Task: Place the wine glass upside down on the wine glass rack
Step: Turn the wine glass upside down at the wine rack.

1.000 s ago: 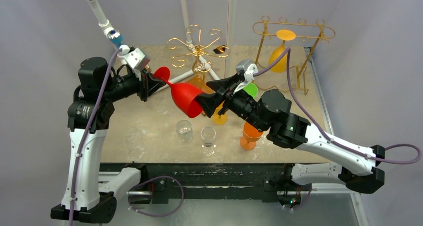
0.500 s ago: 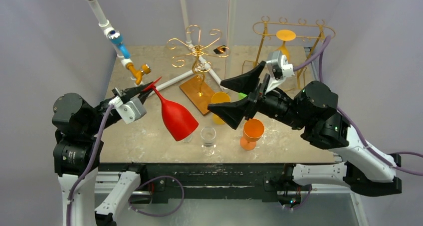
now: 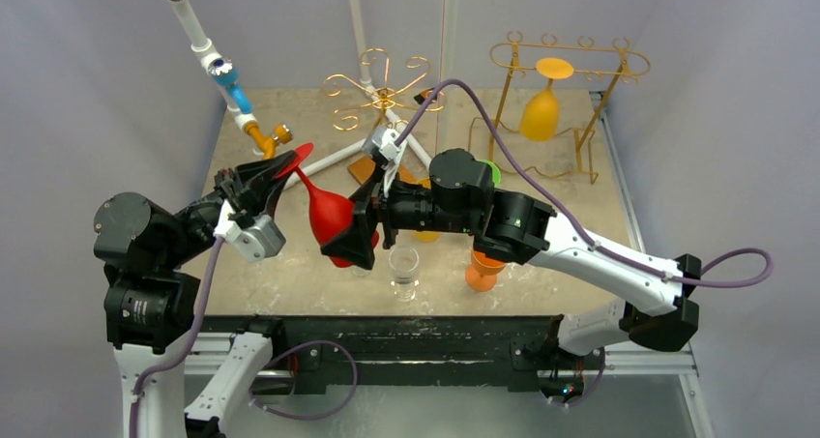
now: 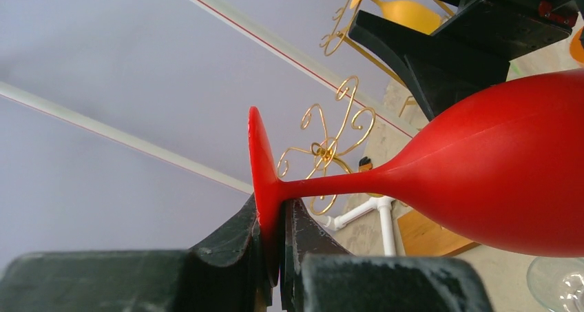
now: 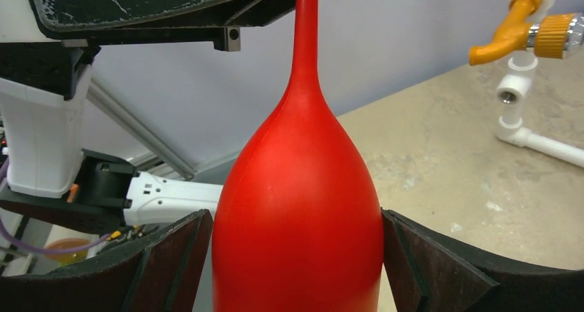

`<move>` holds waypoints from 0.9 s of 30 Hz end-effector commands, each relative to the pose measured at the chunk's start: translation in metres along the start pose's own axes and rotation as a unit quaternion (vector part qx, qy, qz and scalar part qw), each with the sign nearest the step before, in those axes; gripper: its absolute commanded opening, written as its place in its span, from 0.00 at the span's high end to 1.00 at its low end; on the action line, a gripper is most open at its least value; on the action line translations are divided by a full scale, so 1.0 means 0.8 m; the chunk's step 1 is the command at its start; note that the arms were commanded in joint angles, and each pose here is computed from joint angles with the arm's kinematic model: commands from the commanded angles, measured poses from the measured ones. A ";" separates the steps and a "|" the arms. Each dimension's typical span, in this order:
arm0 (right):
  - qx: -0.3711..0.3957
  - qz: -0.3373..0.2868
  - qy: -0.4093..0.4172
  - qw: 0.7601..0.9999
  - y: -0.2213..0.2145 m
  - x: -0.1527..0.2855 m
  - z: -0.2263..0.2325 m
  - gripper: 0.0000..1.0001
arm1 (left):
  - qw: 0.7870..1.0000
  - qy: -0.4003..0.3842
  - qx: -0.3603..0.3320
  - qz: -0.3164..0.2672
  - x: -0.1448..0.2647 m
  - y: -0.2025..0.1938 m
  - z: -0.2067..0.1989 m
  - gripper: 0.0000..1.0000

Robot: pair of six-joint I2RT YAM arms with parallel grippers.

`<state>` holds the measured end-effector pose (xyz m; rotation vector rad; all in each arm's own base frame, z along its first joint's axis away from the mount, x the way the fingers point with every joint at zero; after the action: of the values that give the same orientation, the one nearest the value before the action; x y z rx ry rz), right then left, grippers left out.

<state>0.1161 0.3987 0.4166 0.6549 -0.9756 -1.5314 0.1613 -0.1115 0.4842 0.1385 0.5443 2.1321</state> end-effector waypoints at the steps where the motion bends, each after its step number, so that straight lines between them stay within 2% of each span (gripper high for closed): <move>1: -0.001 -0.024 0.074 0.997 0.018 0.003 0.039 0.01 | 0.997 0.002 -0.059 -0.046 0.000 0.028 0.015 1.00; 6: -0.010 -0.008 0.076 0.997 0.002 -0.018 0.036 0.01 | 0.997 -0.001 -0.061 -0.044 -0.001 0.024 0.013 1.00; 7: -0.011 -0.009 0.071 0.997 0.000 -0.019 0.033 0.04 | 0.997 -0.001 -0.060 -0.044 -0.001 0.024 0.012 1.00; 13: -0.013 -0.041 0.020 0.999 0.009 -0.012 0.014 0.41 | 0.998 -0.001 -0.050 -0.045 -0.001 0.025 0.012 0.99; 14: -0.010 -0.048 0.011 0.999 0.012 -0.009 0.011 0.46 | 0.998 0.000 -0.042 -0.044 -0.001 0.024 0.012 0.89; 15: -0.005 -0.059 -0.004 0.998 0.017 -0.004 0.005 0.51 | 0.999 0.002 -0.033 -0.042 -0.002 0.024 0.013 0.73; 17: 0.007 -0.081 -0.042 0.996 0.027 0.008 -0.010 0.62 | 0.999 0.004 -0.009 -0.038 -0.003 0.021 0.013 0.33; 18: 0.013 -0.094 -0.062 0.994 0.033 0.014 -0.017 0.65 | 0.999 0.004 0.005 -0.036 -0.004 0.020 0.013 0.18; 19: 0.017 -0.104 -0.081 0.991 0.038 0.021 -0.024 0.67 | 0.999 0.006 0.017 -0.034 -0.004 0.019 0.013 0.09; 21: 0.025 -0.123 -0.120 0.985 0.051 0.036 -0.038 0.70 | 0.999 0.011 0.045 -0.028 -0.005 0.016 0.014 0.01; 23: 0.028 -0.146 -0.162 0.976 0.064 0.055 -0.056 0.77 | 0.997 0.018 0.076 -0.022 -0.007 0.013 0.015 0.00; 26: 0.031 -0.189 -0.226 0.955 0.088 0.096 -0.091 0.79 | 0.991 0.026 0.127 -0.009 -0.009 0.008 0.019 0.00; 27: 0.032 -0.207 -0.265 0.941 0.098 0.115 -0.114 0.79 | 0.989 0.025 0.147 -0.004 -0.011 0.006 0.019 0.00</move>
<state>0.1669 0.3513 0.4327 0.6092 -1.1704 -1.8641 0.1633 -0.1168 0.4844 0.2311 0.7347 2.0671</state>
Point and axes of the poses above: each gripper's point midway between its finger pads, its own x axis back along the fingers, its own z axis along the line the jaws close on, y = z × x, the point moved 2 cm from there along x, back along the fingers, and after that the axes turned 10 degrees about -x, right-handed, at the moved point
